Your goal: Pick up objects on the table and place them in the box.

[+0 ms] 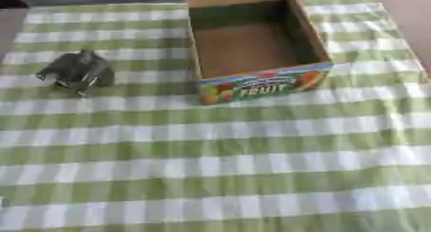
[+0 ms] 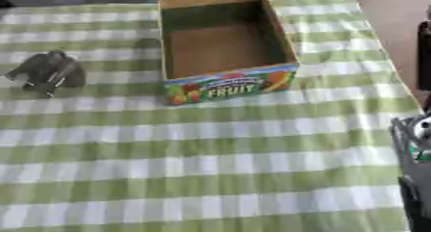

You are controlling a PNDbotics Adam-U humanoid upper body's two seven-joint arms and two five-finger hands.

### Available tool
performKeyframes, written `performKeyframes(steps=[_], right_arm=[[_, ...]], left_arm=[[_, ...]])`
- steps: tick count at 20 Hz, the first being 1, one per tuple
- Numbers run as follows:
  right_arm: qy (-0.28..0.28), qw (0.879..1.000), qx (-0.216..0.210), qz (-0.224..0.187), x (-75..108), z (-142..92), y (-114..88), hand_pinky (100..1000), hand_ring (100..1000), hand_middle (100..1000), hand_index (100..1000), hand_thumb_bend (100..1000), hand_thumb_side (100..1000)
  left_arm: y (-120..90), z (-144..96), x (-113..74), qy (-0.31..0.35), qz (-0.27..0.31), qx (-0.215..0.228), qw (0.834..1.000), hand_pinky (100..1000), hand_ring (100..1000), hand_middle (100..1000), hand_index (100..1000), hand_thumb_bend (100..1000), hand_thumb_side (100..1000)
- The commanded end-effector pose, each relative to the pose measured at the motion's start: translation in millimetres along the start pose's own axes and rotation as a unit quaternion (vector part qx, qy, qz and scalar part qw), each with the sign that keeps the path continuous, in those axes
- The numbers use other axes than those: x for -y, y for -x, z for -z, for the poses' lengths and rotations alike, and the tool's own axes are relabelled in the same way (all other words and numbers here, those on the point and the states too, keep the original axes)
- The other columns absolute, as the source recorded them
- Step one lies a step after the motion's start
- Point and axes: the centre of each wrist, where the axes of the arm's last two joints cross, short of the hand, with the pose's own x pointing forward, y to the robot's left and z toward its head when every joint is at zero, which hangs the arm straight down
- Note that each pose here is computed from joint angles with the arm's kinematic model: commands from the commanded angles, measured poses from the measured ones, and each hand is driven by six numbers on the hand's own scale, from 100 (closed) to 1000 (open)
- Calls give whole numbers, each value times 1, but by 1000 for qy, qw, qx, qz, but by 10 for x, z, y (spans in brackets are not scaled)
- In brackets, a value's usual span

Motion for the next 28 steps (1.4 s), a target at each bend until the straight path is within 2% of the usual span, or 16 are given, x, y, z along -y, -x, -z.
performKeyframes(steps=[1,7,10,12,15,20,21,25,28], right_arm=[[4,1000,15,5,25,55,-58,799,616,680,798,100,666],[0,1000,17,3,25,59,-61,800,617,681,798,100,669],[-3,1000,20,0,31,69,-63,800,617,681,798,100,669],[-6,1000,21,-2,35,71,-61,800,618,681,798,100,669],[-8,1000,22,-4,37,71,-61,800,618,681,798,100,670],[-11,1000,26,-4,34,81,-69,799,620,681,798,100,670],[-12,1000,26,-5,36,82,-68,799,620,681,798,100,671],[-15,1000,26,-8,40,79,-64,799,620,682,798,100,671],[-19,999,26,-9,39,73,-63,799,620,682,798,100,671]], left_arm=[[-37,48,-35,-1,5,12,1000,653,713,907,925,106,670],[-37,120,-106,13,29,29,999,657,713,881,928,105,647],[-62,309,-238,51,93,69,992,662,713,840,928,105,606],[-97,459,-338,89,156,94,979,669,716,817,934,103,571],[-166,657,-437,149,245,114,951,679,719,793,941,100,527],[-272,935,-516,239,345,123,899,716,750,785,939,100,472],[-280,1004,-530,255,365,124,887,730,758,778,926,100,439],[-241,1337,-573,324,436,123,831,770,777,763,913,100,406],[-190,1560,-574,373,475,126,787,792,789,758,920,103,431]])
